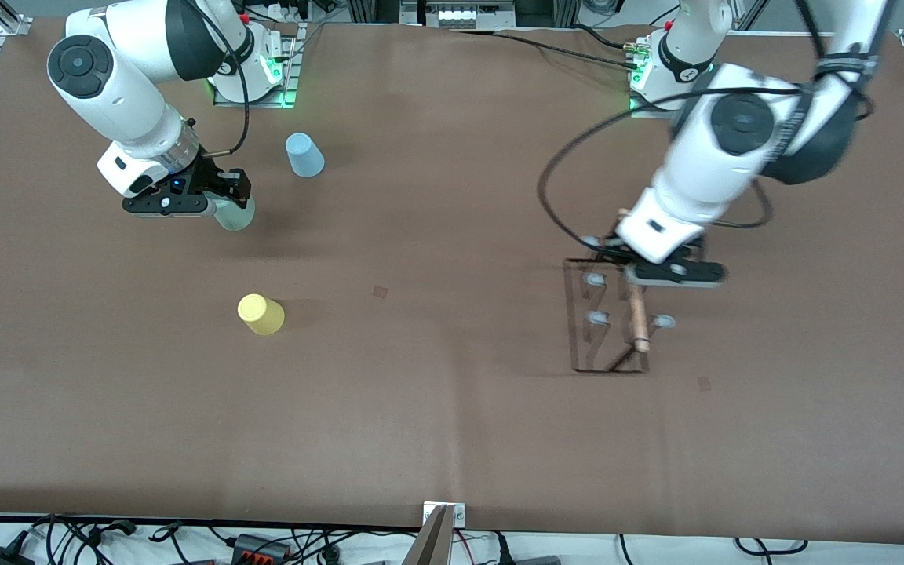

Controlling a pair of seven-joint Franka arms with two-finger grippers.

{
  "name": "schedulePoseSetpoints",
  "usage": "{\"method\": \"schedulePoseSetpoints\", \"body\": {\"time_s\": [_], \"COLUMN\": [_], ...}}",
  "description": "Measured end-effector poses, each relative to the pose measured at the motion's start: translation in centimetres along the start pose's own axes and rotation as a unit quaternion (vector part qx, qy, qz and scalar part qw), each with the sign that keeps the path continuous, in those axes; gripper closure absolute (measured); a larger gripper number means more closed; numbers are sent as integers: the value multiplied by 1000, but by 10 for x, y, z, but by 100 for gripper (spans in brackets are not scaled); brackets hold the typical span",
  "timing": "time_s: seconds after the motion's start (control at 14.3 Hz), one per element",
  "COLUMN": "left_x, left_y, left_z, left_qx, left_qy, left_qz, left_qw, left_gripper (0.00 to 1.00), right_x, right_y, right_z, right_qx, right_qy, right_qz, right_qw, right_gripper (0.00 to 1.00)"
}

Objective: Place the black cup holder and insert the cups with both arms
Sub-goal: 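Lift the rack with the left gripper and carry it toward the table middle, then lower the rack onto the table middle with the left gripper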

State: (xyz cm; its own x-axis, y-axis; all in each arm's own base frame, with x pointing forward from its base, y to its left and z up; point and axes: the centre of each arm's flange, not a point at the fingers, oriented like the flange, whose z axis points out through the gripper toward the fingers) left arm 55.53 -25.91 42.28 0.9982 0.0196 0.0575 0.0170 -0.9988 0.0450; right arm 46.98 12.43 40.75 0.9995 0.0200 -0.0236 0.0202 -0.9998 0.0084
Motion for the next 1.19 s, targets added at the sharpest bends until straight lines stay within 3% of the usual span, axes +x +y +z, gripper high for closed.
{"method": "schedulePoseSetpoints", "body": {"time_s": [0.56,0.98,1.19], "left_x": [-36,-34,-42], "left_y": [131,153,162], "left_z": [33,57,69], "left_qx": [-45,-45,-24], "left_qy": [-37,-44,-32], "left_qz": [-47,-34,-14], "left_qw": [997,997,999], "left_gripper": [84,84,84], "right_x": [1,1,2], "right_y": [6,9,9], "right_z": [1,2,3], "right_qx": [-1,-1,-2], "right_qy": [-2,-5,-7], "right_qz": [-1,0,-1], "right_qw": [1000,1000,1000], "right_gripper": [33,33,33]}}
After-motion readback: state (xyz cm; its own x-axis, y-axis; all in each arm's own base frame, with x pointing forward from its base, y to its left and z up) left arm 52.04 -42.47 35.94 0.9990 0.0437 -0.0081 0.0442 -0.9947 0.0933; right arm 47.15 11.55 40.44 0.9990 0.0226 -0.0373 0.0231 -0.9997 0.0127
